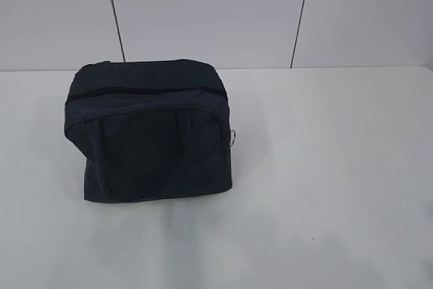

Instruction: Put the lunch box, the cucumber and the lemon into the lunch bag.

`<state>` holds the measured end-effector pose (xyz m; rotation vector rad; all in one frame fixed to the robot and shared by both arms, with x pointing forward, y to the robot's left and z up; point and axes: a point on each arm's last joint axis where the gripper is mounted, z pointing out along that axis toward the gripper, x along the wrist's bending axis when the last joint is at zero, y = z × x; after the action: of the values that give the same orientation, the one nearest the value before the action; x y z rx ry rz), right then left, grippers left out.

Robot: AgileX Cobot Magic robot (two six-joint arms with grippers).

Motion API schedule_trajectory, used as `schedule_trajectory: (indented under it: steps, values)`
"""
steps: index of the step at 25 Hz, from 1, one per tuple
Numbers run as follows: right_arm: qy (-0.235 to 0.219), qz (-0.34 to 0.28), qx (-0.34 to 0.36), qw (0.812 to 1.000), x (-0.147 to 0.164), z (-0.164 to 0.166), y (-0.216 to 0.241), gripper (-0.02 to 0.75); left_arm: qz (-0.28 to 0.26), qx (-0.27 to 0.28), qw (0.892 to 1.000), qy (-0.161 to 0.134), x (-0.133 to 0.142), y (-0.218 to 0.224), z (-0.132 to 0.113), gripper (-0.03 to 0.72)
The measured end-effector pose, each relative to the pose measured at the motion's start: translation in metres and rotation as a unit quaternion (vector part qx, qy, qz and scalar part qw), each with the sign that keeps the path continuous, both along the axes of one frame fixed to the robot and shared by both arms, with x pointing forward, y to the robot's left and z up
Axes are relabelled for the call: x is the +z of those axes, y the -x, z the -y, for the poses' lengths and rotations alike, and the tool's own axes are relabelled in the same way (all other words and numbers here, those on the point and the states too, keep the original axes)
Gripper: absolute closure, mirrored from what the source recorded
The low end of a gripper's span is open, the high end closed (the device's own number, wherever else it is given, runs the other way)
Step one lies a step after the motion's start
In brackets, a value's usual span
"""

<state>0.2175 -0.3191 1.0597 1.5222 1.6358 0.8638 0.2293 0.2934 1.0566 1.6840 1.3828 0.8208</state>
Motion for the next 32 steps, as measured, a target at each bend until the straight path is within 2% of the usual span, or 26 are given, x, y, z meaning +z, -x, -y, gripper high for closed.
schedule_trajectory:
  steps: [6,22,27,32]
  values:
    - [0.003,-0.036,-0.002,0.999,-0.011,0.0,-0.001,0.358,0.0,0.0,1.0,0.0,0.0,0.0,0.0,0.383]
    - [0.003,-0.029,0.0,1.0,-0.011,-0.001,-0.003,0.358,0.0,0.0,1.0,0.0,0.0,0.0,0.0,0.383]
    - [-0.005,-0.012,0.047,0.999,-0.016,-0.01,-0.011,0.358,0.0,0.0,1.0,0.0,0.0,0.0,0.0,0.383]
    - [0.023,-0.009,0.062,0.998,-0.016,-0.01,-0.011,0.358,0.0,0.0,1.0,0.0,0.0,0.0,0.0,0.383]
